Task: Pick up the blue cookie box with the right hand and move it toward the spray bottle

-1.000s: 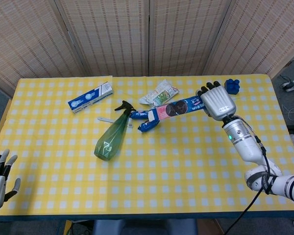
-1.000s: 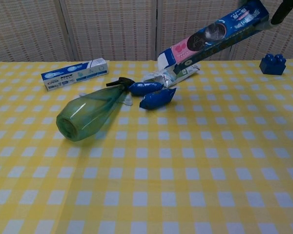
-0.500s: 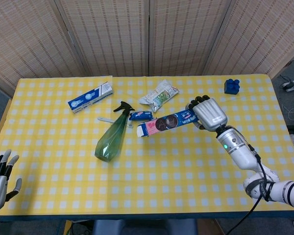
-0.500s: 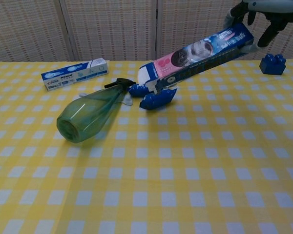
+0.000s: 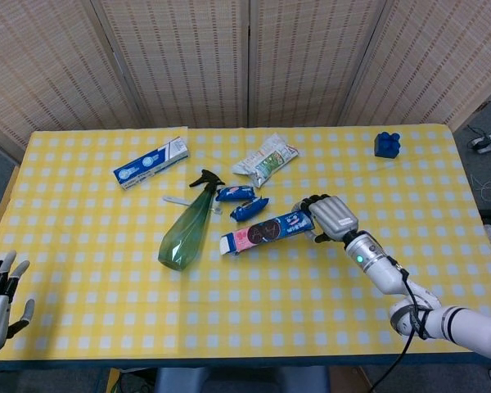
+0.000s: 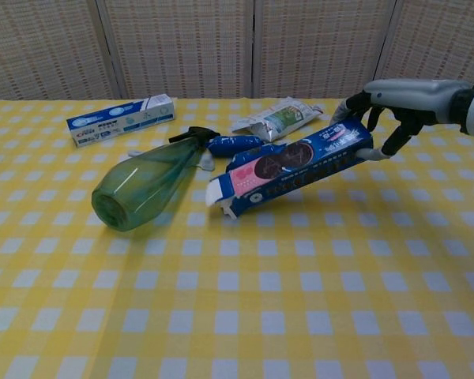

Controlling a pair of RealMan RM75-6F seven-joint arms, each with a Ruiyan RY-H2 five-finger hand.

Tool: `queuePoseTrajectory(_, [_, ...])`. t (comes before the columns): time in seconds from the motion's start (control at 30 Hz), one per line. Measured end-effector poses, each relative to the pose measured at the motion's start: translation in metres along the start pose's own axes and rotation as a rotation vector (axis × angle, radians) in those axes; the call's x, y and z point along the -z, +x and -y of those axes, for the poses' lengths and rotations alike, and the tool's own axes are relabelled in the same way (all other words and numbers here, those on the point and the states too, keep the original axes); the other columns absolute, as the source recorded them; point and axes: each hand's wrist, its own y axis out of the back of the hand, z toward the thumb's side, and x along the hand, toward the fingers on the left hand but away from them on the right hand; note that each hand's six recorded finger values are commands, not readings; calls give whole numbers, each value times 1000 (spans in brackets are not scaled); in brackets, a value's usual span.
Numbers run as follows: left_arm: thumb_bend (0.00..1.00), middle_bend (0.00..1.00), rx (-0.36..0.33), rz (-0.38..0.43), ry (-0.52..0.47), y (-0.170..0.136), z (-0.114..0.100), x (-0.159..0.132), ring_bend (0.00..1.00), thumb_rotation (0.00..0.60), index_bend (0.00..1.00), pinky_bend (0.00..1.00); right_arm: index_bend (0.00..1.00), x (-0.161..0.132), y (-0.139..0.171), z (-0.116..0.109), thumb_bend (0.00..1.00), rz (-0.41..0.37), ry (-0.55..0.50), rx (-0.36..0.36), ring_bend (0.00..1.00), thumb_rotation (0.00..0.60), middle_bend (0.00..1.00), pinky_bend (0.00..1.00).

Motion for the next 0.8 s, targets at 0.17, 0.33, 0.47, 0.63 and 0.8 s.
queuePoseTrajectory(0.17, [431,0,3,0,0,0,0,0,0,600,162,0,8,8,-4,22,341,18,-37,-53,90,600,115,235])
queuePoseTrajectory(0.33, [432,0,-1,-1,-1,0,-1,1,0,600,162,0,0,15,-1,19,340,20,-45,-43,57,600,44,207])
queuePoseTrajectory(0.47, [432,0,-4,-4,-2,0,-1,2,0,600,162,0,0,26,10,6,341,33,-34,-2,57,600,56,207])
queuePoseTrajectory(0.63, [432,0,-4,-4,-1,2,-1,3,0,600,162,0,12,50,38,-5,340,79,7,56,85,600,160,207])
queuePoseTrajectory(0.8, [432,0,-13,12,0,5,-2,-1,0,600,162,0,115,71,69,-9,340,127,47,101,151,600,254,207])
